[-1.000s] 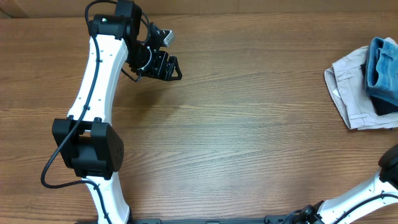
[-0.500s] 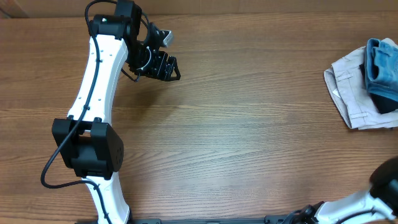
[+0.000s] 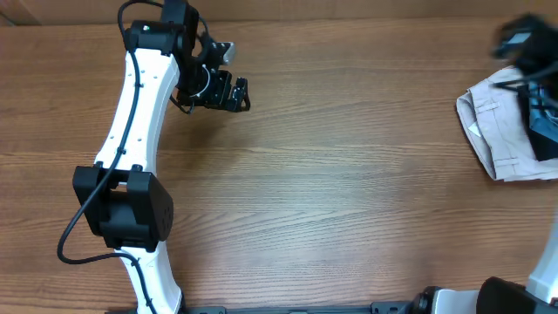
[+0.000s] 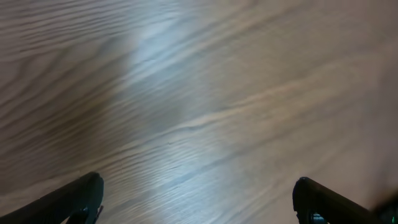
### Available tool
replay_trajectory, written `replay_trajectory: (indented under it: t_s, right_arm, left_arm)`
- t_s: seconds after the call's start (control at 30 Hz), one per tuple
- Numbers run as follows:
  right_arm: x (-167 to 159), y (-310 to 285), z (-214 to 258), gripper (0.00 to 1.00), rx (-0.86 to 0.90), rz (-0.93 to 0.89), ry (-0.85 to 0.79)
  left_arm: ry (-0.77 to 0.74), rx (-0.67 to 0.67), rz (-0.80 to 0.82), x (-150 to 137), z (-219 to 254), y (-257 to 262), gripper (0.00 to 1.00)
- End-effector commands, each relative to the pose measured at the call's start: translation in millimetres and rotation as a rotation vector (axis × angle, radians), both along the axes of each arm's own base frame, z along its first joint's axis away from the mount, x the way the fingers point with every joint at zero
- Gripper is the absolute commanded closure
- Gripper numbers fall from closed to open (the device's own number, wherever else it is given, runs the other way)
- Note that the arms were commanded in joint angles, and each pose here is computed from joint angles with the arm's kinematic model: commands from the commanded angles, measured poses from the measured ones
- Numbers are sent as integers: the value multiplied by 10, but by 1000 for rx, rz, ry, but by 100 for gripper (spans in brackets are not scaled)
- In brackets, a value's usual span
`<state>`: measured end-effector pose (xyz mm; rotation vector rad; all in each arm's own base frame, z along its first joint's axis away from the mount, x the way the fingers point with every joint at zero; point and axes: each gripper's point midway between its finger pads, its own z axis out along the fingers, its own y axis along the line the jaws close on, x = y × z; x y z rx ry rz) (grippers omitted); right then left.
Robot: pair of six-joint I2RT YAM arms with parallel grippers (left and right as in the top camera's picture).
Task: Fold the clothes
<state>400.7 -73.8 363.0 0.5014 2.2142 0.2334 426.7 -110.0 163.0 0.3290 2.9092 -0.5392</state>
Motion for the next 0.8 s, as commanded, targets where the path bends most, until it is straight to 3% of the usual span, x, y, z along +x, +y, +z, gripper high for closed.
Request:
replay_trajectory:
  t_s: [0.0,0.13,0.27,0.57,0.77]
  right_arm:
    - [141,531,-185,0,-118,127,66]
    - [237,1026,-449,0,-134,260,134]
    - [216,1296,-766,0,-106,338,241]
    - [-128,1265,-841,0,-89,321,350]
    - [-448,1185,-890,0,-86,273,360]
  left_arm:
    - [49,72,287,133,-95,458,0]
    - [103,64,424,100,-106,750,0]
    - [171,90,438,-80,-133,988,0]
    - [258,124,368,-443,-50,1132,0]
    - [191,126,347,-712,117,1031,0]
